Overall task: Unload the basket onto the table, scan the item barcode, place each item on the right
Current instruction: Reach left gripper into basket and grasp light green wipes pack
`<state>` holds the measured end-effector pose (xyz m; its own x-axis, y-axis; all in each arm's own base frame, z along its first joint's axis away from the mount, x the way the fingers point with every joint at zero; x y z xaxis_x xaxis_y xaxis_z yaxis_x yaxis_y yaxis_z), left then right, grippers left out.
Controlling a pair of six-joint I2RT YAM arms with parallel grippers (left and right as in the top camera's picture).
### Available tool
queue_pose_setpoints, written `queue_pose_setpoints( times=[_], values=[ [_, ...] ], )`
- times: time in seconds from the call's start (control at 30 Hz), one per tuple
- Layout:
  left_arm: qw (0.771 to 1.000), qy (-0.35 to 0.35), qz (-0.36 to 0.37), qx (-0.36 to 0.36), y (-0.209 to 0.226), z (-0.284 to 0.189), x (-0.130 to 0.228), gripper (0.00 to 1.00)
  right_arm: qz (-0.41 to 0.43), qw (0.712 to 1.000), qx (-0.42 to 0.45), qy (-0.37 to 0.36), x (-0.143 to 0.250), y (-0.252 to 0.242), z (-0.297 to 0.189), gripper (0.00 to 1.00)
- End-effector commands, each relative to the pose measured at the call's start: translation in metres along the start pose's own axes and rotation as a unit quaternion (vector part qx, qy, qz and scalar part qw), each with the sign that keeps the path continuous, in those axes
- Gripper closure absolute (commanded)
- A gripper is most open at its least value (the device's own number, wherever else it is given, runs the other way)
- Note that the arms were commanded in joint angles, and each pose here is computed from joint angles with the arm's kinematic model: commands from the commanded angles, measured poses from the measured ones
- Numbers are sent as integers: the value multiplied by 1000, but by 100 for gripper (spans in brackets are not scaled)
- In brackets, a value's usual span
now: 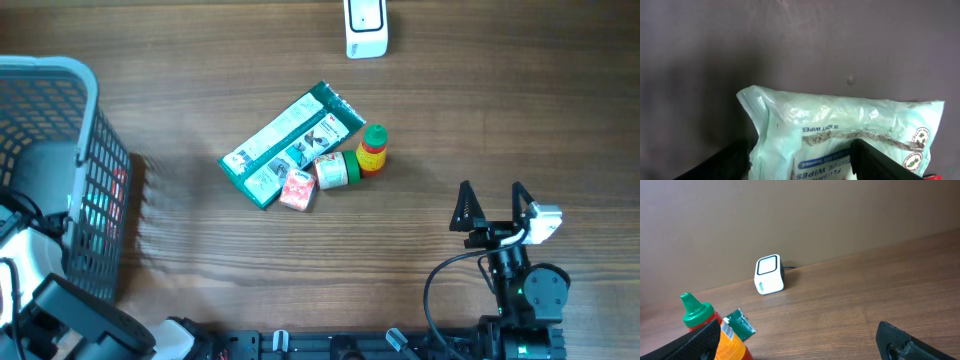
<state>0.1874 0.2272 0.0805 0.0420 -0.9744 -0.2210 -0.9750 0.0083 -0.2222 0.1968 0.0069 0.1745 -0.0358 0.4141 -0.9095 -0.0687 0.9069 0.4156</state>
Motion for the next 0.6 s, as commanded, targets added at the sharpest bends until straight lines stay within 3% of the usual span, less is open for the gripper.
queue_pose_setpoints(
  times=[0.0,0.07,0.1,0.13,0.17,0.2,0.23,0.37,0.57],
  values=[
    [999,36,-2,-38,24,18,25,32,-6,1000,-3,-5,-1,1,0,0],
    [999,35,-2,-38,24,18,24,19,-7,1000,-3,-5,-1,1,0,0],
    [999,35,-2,-37,23,18,24,23,-6,1000,-3,-5,-1,1,0,0],
    [999,33,-1,-36,23,18,24,38,-6,1000,-3,-5,-1,1,0,0],
    [999,33,-1,-35,23,18,23,63,-7,1000,-3,-5,-1,1,0,0],
    [999,32,-1,-35,23,19,23,81,-6,1000,-3,-5,-1,1,0,0],
    [999,31,-1,-34,22,18,23,94,-6,1000,-3,-5,-1,1,0,0],
    [1000,16,2,-21,9,7,7,96,-7,1000,-3,-5,-1,1,0,0],
    [999,-35,3,22,-43,-95,-50,96,-6,1000,-3,-5,-1,1,0,0]
  ],
)
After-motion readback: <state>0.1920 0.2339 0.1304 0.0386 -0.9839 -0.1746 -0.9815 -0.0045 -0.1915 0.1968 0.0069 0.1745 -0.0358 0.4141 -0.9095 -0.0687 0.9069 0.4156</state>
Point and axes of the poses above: each gripper's point midway between its finger pads, its own z axis out along the fingers, its own y axis along the line the jaws close on, x = y × z, the point moved 5 cm from there along -z, back along the fingers, and after that the axes turned 8 degrees about z, right-handed, at the moved point
